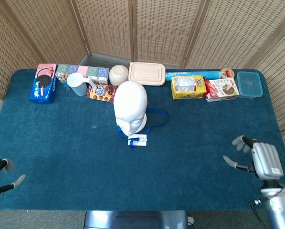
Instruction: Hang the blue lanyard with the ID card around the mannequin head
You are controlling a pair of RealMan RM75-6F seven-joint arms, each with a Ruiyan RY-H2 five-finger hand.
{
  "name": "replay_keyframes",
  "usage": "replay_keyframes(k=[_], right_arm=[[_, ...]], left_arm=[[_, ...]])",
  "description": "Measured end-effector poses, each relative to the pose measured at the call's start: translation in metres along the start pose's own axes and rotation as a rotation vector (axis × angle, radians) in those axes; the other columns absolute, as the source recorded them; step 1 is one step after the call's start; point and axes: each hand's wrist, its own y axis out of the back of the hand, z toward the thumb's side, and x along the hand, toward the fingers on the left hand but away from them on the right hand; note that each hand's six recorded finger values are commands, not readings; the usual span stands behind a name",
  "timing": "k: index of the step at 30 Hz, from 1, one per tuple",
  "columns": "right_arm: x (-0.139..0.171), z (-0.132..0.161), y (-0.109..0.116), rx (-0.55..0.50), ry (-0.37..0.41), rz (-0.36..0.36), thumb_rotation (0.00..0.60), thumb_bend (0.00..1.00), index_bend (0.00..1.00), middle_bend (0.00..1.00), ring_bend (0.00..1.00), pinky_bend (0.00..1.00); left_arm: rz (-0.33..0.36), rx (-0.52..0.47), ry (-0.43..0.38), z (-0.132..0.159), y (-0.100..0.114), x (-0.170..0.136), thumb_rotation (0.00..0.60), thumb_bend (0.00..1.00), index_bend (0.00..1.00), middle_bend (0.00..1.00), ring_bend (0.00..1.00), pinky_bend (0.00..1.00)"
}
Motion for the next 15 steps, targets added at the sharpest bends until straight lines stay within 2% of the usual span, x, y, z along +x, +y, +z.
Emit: replay_keyframes(k=[9,15], right_arm=[[0.045,-0.025,-0.004,0.050,-0.065,-0.058,0.384,0.14,0.46,0.53,0.55,0.66],[0.056,-0.028,-0.004,0.060,-0.060,-0.067,0.386,0.14,0.47,0.53,0.55,0.66]], left_arm=[[-0.002,-0.038,0.045,-0.008,-0.004,-0.035,0.399,0.18,0.52,0.58,0.49,0.49],[0.011,-0.053,0.048,-0.008,0.002,-0.040,0.398,0.18,0.52,0.58,0.49,0.48]])
